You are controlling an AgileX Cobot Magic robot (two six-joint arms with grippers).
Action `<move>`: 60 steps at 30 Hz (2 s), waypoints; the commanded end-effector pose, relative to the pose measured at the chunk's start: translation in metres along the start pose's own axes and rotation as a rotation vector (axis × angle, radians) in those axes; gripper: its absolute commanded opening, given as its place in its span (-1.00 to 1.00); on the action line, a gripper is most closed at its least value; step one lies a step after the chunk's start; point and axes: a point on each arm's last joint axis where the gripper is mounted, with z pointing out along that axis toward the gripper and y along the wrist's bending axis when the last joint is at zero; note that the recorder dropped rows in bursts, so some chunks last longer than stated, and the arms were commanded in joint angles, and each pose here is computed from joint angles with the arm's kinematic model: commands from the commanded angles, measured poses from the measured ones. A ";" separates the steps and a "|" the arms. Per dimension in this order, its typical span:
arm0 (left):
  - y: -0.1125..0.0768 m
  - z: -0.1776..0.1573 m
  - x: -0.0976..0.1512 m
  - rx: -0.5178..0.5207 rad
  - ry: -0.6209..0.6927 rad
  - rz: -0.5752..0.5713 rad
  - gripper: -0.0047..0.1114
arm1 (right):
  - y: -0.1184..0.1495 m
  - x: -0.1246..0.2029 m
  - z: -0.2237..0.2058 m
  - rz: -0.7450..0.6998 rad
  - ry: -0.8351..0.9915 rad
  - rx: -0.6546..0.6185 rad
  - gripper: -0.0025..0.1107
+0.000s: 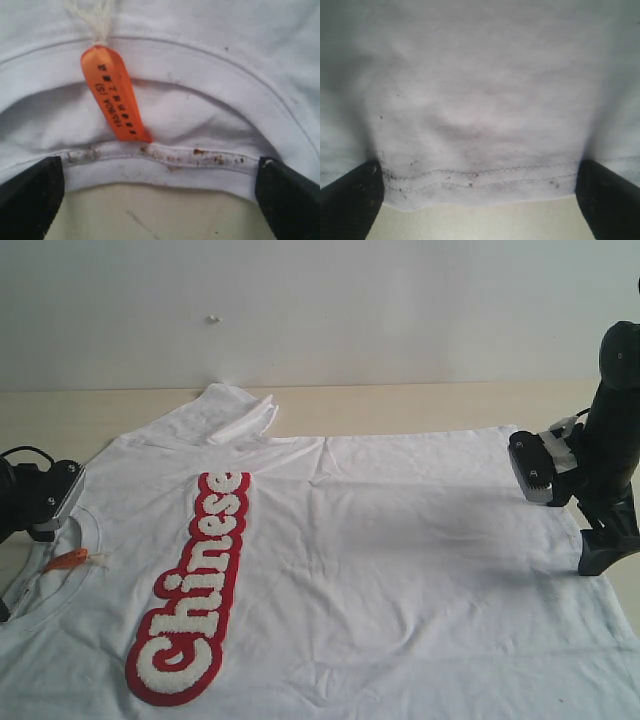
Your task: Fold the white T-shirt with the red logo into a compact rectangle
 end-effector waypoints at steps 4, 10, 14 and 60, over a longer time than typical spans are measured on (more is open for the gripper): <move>0.001 -0.002 0.001 -0.006 -0.001 -0.008 0.89 | 0.001 0.003 0.008 0.011 0.005 -0.019 0.90; 0.001 -0.002 0.001 -0.006 -0.001 -0.008 0.89 | 0.001 0.003 0.008 0.011 0.005 -0.019 0.90; 0.001 -0.002 0.001 -0.006 -0.001 -0.008 0.89 | 0.001 0.003 0.008 0.011 0.005 -0.019 0.90; 0.002 0.010 0.001 0.011 -0.013 -0.019 0.89 | 0.001 0.003 0.011 0.011 0.005 -0.025 0.90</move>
